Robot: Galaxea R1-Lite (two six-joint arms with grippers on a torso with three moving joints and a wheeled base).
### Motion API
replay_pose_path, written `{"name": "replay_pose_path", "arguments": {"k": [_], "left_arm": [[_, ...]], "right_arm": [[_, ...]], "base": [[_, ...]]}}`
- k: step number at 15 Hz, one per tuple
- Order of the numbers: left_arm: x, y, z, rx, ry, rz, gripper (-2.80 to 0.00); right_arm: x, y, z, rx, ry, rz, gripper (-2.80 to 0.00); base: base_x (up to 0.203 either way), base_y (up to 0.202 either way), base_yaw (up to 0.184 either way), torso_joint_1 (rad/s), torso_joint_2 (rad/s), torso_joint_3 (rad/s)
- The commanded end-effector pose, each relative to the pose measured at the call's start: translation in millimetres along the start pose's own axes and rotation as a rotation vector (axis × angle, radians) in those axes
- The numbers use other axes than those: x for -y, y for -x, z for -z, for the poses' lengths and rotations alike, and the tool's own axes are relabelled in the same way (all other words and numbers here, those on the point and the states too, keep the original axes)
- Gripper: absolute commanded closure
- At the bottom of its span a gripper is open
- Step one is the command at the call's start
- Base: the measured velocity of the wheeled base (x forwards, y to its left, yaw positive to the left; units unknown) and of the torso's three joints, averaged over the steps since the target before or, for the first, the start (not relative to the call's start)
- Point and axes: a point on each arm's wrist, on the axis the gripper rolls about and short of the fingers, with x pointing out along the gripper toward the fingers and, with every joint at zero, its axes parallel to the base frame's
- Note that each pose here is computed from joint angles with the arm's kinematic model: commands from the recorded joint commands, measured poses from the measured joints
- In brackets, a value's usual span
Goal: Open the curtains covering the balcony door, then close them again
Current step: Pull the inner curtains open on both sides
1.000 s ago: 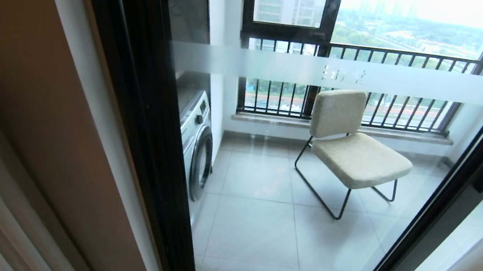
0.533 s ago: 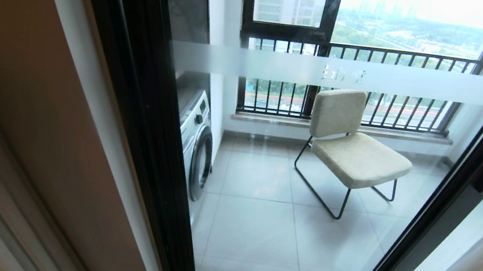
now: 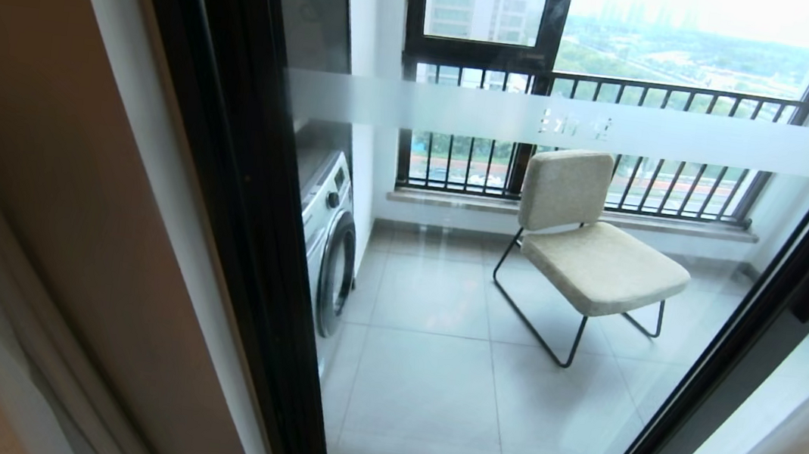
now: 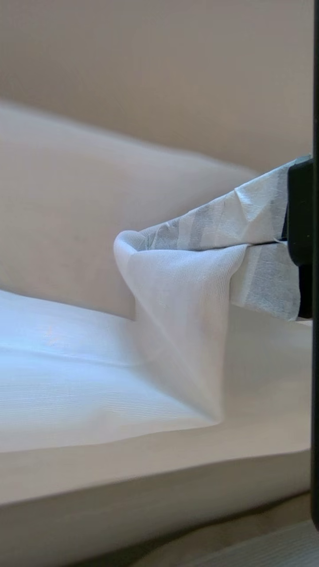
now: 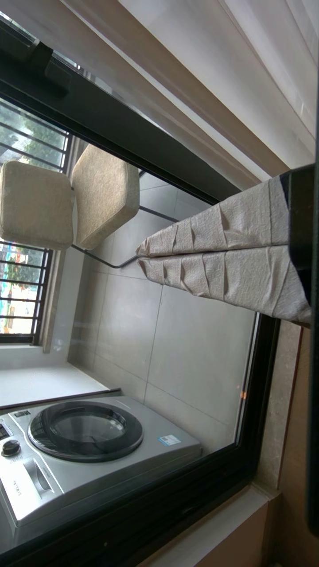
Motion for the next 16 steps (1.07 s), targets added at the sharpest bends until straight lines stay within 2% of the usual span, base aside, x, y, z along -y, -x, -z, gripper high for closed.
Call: {"name": "replay_pose_path", "arguments": {"k": [1, 11, 12, 13, 16], "left_arm": [[15.7, 11, -17, 0.035, -0.004, 0.055, 0.0], [22.6, 16, -24, 0.044, -0.009, 0.119, 0.0], [22.9, 17, -25, 0.044, -0.009, 0.125, -1.75], [23.1, 17, -25, 0.042, -0.009, 0.132, -2.8], [24.8, 21, -28, 0.046, -0.011, 0.134, -2.8]], "right_arm": [[0, 0, 0, -0.001, 0.001, 0.0, 0.0], [0, 0, 0, -0.001, 0.001, 0.0, 0.0], [0, 0, 0, 0.001, 0.001, 0.0, 0.0], [0, 0, 0, 0.0, 0.001, 0.0, 0.0], [0, 0, 0, 0.001, 0.001, 0.0, 0.0]], "base": [[0.0, 0.0, 0.0, 0.0, 0.0, 0.0], [0.0, 0.0, 0.0, 0.0, 0.0, 0.0], [0.0, 0.0, 0.0, 0.0, 0.0, 0.0], [0.0, 0.0, 0.0, 0.0, 0.0, 0.0], [0.0, 0.0, 0.0, 0.0, 0.0, 0.0]]}}
